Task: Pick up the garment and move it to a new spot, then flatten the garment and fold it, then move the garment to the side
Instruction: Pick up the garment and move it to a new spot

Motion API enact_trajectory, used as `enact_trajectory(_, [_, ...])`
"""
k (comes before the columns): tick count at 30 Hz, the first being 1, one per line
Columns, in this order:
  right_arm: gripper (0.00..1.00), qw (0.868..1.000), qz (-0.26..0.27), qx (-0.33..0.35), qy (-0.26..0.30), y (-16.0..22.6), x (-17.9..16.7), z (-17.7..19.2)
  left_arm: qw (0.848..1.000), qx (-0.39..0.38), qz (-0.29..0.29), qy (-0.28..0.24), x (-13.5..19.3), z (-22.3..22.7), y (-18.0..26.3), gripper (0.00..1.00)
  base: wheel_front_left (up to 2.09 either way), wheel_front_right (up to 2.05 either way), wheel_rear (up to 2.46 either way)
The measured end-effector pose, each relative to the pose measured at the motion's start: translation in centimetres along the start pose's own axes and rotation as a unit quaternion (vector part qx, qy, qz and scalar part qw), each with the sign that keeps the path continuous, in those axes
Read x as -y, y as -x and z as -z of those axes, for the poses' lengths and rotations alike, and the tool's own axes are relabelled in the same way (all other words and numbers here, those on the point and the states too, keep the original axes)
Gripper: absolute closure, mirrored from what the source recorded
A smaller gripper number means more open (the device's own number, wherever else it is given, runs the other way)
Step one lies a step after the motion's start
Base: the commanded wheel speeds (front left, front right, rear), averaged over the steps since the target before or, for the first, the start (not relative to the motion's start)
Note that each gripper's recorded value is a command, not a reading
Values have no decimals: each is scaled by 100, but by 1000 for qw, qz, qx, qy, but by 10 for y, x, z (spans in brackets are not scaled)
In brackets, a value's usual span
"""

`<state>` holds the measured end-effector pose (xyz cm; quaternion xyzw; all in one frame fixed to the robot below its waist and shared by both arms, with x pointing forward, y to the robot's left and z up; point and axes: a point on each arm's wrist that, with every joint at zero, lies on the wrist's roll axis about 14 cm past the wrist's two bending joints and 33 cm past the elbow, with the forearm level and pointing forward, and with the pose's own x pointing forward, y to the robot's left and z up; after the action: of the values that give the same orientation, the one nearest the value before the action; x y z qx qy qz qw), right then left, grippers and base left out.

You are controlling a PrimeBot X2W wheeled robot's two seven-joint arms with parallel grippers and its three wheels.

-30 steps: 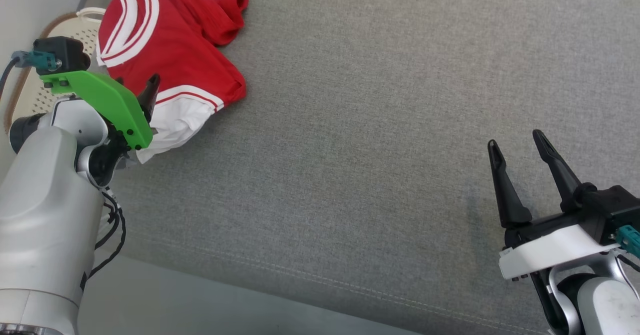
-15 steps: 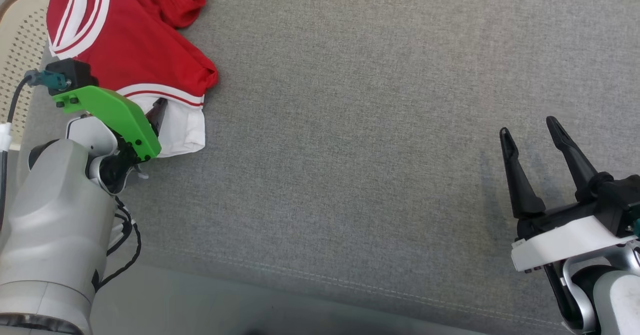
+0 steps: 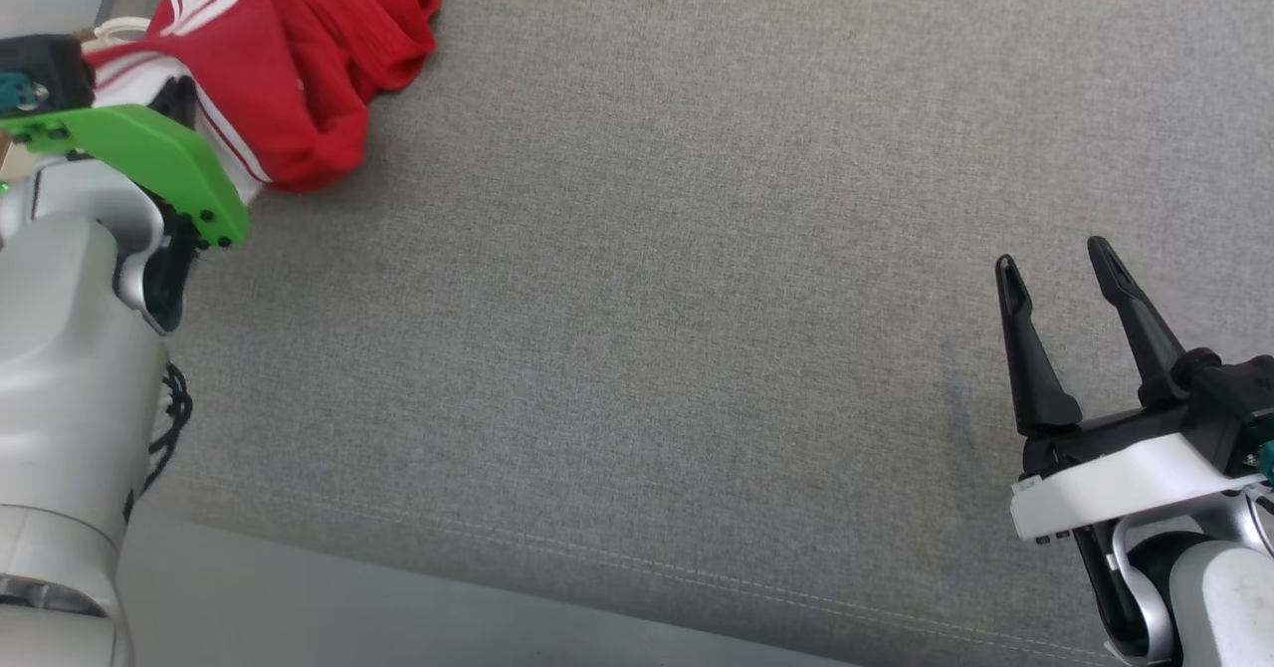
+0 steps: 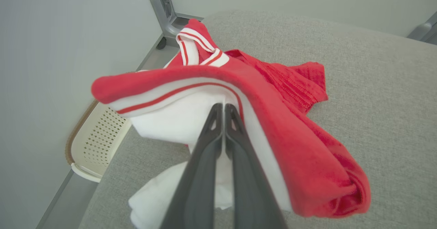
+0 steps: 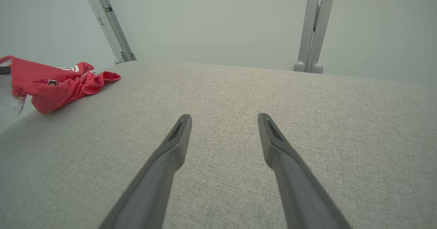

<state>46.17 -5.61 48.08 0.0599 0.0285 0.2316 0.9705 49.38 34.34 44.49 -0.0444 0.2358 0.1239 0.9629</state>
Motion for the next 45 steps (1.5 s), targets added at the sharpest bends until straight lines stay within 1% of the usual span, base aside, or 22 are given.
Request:
enact_trajectory(4, [0,1000,3,19,1,5,-4,-12,995,91,-15,-28,-11,-55,13,100,0,0,0])
enact_trajectory(9, [0,999,6,44,0,13,-10,-29,981,187,-15,-48,-9,-109,37,100,0,0,0])
enact_trajectory(13, [0,998,10,62,0,22,-14,-42,967,249,2,-53,5,-142,57,100,0,0,0])
enact_trajectory(17, [0,997,20,79,3,32,-13,-53,955,287,25,-65,27,-151,72,100,0,0,0])
enact_trajectory(22, [0,995,40,93,7,45,-5,-61,936,336,77,-72,76,-159,92,100,0,0,0])
enact_trajectory(29, [0,991,76,110,15,65,13,-72,913,359,176,-85,164,-150,125,100,0,0,0])
enact_trajectory(34, [0,987,105,118,19,77,28,-77,901,337,260,-79,228,-125,145,100,0,0,0])
enact_trajectory(38, [0,983,128,126,24,86,41,-81,890,318,318,-71,272,-107,155,100,0,0,0])
enact_trajectory(42, [0,980,150,130,26,96,53,-81,878,296,370,-73,313,-88,160,100,0,0,0])
enact_trajectory(43, [0,980,150,130,26,96,53,-81,878,296,370,-73,313,-88,160,100,0,0,0])
enact_trajectory(44, [0,977,165,130,27,102,61,-80,869,284,398,-76,335,-79,162,100,0,0,0])
enact_trajectory(45, [0,977,165,130,27,102,61,-80,869,284,398,-76,335,-79,162,100,0,0,0])
